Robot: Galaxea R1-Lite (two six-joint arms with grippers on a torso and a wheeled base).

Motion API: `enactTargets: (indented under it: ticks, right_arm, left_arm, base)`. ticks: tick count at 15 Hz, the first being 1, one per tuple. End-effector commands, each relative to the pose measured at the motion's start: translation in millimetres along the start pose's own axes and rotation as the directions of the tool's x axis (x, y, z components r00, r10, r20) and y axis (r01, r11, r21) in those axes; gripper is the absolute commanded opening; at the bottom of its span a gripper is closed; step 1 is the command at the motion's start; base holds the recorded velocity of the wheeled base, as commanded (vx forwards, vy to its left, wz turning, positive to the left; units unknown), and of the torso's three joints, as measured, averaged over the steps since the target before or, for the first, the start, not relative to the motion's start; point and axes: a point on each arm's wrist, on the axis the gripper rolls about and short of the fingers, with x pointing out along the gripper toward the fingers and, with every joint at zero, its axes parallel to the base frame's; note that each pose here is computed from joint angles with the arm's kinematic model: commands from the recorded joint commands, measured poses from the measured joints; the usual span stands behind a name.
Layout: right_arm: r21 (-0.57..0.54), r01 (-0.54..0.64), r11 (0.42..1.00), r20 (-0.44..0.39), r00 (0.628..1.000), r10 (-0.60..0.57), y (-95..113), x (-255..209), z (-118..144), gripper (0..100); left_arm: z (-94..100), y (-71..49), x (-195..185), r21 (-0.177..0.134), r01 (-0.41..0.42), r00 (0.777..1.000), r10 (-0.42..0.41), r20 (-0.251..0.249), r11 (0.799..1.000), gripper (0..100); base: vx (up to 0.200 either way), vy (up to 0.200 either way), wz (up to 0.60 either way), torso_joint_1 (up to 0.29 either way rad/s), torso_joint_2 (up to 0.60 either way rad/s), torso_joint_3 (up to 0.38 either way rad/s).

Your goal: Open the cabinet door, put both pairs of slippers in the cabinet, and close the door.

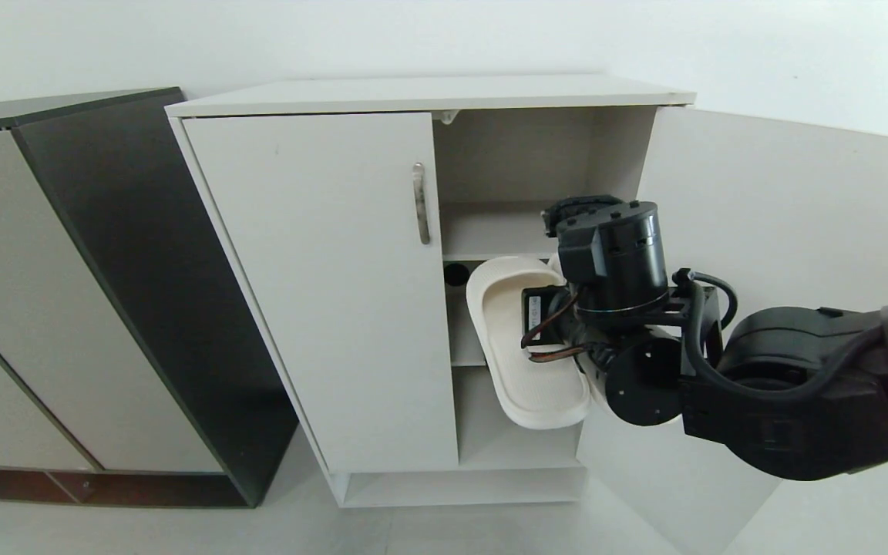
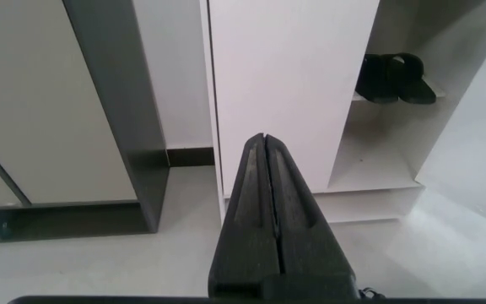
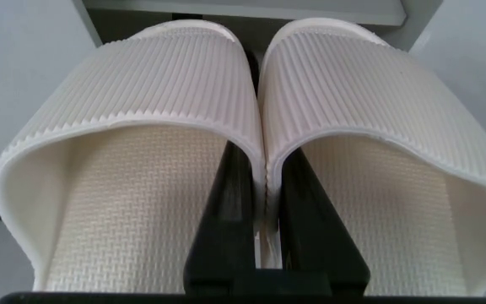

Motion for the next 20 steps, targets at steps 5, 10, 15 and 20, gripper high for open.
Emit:
enactTargets:
  ticks: [5,10,15,20]
  right_arm:
    - [0.001,0.001,1.0,0.005,1.0,-0.001,0.9,1.2,1.6,0]
    - [0.0,0.001,1.0,0.004,1.0,-0.001,1.1,1.5,1.1,0]
    - [0.005,0.001,1.0,0.004,1.0,-0.001,1.0,1.6,0.3,0]
    - [-0.001,0.012,1.0,0.006,1.0,-0.012,3.7,24.9,3.3,0]
  left_arm:
    - [0.1,-0.1,0.1,0.0,-0.001,1.0,0.001,-0.001,1.0,0]
    - [0.1,0.0,0.1,0.0,0.001,1.0,-0.001,-0.001,1.0,0]
    - [0.1,-0.1,0.1,0.0,-0.001,1.0,0.001,-0.001,1.0,0]
    - [0.1,0.0,0.1,0.0,0.001,1.0,-0.001,-0.001,1.0,0]
  base:
    - [0.2,0.0,0.0,0.001,0.0,0.004]
    - [0.2,0.0,0.0,0.003,0.0,0.002]
    - [0.08,0.0,0.0,0.003,0.0,0.0]
    - [0.0,0.0,0.0,0.0,0.0,0.0]
